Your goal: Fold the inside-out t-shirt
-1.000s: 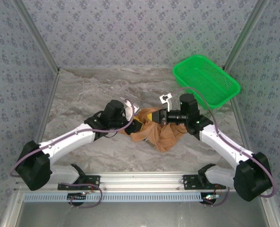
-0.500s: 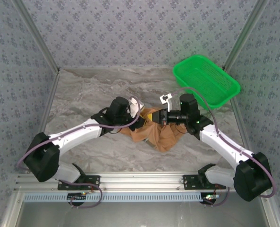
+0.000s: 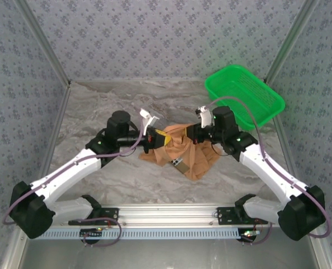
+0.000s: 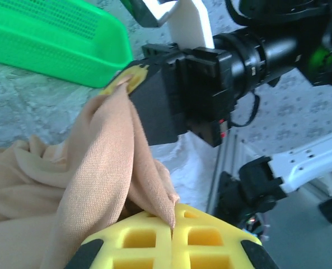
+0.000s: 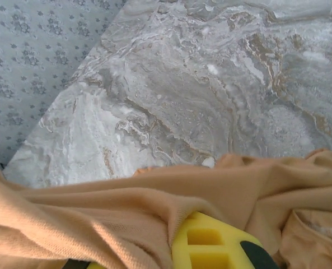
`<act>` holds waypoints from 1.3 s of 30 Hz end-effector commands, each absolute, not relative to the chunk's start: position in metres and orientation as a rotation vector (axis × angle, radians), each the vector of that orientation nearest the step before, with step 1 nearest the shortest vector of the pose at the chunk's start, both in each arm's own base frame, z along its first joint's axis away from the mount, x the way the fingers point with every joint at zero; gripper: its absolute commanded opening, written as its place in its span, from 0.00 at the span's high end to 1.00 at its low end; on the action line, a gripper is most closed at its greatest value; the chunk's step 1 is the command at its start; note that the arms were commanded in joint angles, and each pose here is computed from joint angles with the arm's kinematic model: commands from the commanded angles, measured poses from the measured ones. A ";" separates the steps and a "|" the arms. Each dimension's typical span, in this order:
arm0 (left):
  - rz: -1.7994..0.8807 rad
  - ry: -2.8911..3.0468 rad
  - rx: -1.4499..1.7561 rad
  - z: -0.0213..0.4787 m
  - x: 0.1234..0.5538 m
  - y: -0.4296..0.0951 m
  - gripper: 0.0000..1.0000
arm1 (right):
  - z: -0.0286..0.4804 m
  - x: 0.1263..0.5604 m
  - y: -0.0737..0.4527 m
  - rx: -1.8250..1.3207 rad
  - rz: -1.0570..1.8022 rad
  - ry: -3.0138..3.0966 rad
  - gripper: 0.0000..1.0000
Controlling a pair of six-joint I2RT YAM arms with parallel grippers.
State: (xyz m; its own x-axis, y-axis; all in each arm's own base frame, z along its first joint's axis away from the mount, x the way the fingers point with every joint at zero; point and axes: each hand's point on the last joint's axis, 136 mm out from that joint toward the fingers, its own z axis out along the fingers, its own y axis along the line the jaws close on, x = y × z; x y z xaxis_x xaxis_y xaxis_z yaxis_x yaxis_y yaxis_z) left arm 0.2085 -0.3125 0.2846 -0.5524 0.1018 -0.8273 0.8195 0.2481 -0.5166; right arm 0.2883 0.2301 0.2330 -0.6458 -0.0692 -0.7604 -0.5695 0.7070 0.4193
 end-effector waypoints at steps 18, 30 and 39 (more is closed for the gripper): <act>-1.425 1.818 0.762 0.291 0.215 -0.301 1.00 | 0.276 0.216 0.243 -0.779 1.074 2.031 0.58; -1.411 1.823 0.766 0.291 0.213 -0.299 1.00 | 0.250 0.225 0.267 -0.804 1.143 2.076 0.61; -1.369 1.845 0.755 0.284 0.216 -0.295 1.00 | 0.259 0.224 0.279 -0.861 1.230 2.022 0.91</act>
